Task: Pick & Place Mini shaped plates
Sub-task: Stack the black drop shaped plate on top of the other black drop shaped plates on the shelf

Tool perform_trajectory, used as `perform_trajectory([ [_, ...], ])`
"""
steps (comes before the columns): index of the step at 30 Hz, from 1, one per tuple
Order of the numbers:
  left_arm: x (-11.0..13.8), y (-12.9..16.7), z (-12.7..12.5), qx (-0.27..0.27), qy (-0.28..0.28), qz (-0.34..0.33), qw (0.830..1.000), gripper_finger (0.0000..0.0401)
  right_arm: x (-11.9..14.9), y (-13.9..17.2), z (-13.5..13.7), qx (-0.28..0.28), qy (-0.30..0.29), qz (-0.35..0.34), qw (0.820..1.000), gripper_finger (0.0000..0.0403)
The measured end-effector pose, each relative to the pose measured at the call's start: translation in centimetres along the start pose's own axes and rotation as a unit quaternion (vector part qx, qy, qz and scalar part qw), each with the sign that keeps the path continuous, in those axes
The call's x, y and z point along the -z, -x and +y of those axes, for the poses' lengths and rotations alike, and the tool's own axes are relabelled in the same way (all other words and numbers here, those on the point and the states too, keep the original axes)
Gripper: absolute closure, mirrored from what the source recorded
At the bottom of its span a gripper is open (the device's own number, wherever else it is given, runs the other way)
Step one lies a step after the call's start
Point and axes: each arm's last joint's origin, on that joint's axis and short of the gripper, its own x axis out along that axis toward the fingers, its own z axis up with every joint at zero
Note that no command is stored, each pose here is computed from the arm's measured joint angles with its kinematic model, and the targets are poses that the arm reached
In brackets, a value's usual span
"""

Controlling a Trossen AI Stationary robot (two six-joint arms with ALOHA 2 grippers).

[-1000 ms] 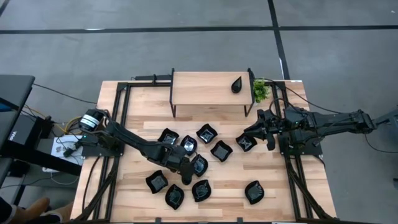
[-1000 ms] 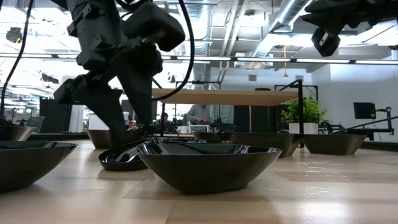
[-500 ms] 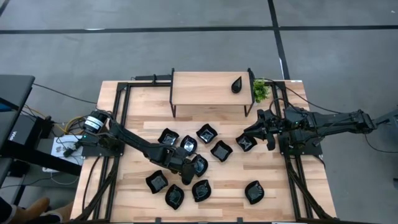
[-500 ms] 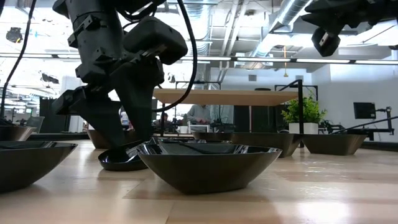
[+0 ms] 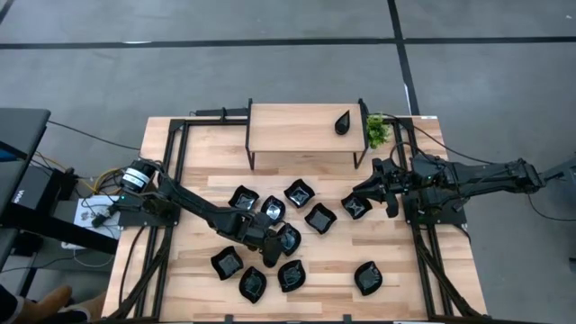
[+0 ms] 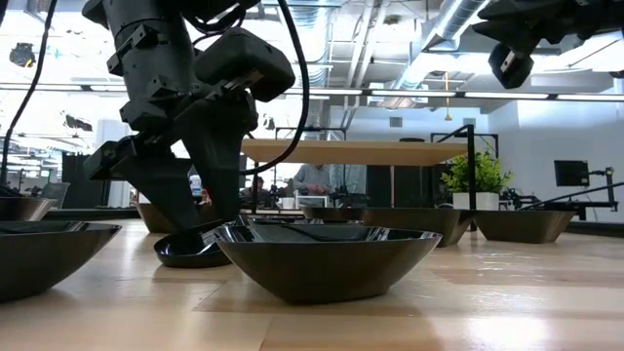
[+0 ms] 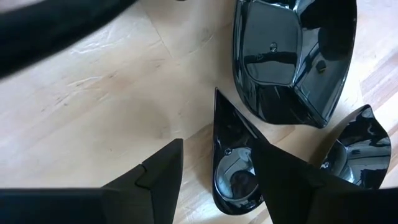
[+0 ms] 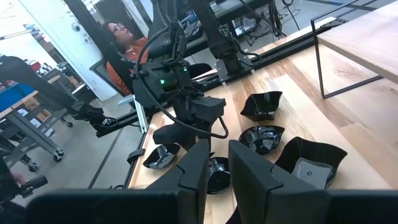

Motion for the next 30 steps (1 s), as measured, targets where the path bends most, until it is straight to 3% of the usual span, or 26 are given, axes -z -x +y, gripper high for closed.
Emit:
perform_trajectory([
  [15, 0.04, 0.01, 0.07, -0.004, -0.001, 0.001, 1.000, 0.0218, 0.00, 0.00, 0.00, 0.000, 0.000, 0.000, 1.000, 0.0344],
  [30, 0.05, 0.01, 0.16, -0.008, -0.001, 0.002, 1.000, 0.0335, 0.00, 0.00, 0.00, 0.000, -0.004, 0.000, 1.000, 0.0344],
])
